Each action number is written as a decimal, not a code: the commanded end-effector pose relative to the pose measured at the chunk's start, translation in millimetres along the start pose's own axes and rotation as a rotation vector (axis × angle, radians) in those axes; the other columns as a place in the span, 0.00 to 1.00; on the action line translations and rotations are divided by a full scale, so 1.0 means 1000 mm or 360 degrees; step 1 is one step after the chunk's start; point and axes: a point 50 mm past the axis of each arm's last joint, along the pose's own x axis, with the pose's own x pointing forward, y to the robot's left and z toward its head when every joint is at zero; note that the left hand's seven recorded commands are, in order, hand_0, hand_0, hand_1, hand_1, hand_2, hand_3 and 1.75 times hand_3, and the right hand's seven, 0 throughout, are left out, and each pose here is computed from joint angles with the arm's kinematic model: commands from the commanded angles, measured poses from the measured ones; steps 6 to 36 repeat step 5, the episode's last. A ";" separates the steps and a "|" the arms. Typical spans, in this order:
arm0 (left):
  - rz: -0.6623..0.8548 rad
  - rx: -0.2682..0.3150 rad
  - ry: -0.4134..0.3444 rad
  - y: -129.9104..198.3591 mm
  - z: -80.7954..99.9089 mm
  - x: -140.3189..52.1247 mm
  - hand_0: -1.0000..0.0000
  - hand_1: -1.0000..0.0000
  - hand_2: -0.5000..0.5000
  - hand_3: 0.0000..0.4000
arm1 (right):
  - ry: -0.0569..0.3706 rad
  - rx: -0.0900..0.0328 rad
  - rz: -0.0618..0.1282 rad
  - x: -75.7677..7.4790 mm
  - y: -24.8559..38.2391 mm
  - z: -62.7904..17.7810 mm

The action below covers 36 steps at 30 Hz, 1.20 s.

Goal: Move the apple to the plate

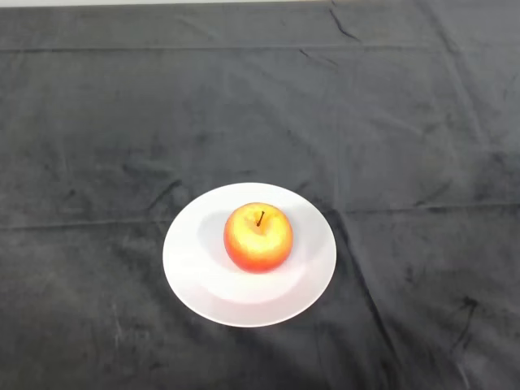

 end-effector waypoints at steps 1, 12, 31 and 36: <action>0.0074 -0.0028 -0.0109 0.012 0.023 0.016 1.00 1.00 0.50 0.00 | -0.0084 0.0029 0.0064 0.0047 0.0140 0.0141; 0.0073 -0.0028 -0.0110 0.011 0.024 0.016 1.00 1.00 0.50 0.00 | -0.0084 0.0028 0.0064 0.0047 0.0140 0.0141; 0.0073 -0.0028 -0.0110 0.011 0.024 0.016 1.00 1.00 0.50 0.00 | -0.0084 0.0028 0.0064 0.0047 0.0140 0.0141; 0.0073 -0.0028 -0.0110 0.011 0.024 0.016 1.00 1.00 0.50 0.00 | -0.0084 0.0028 0.0064 0.0047 0.0140 0.0141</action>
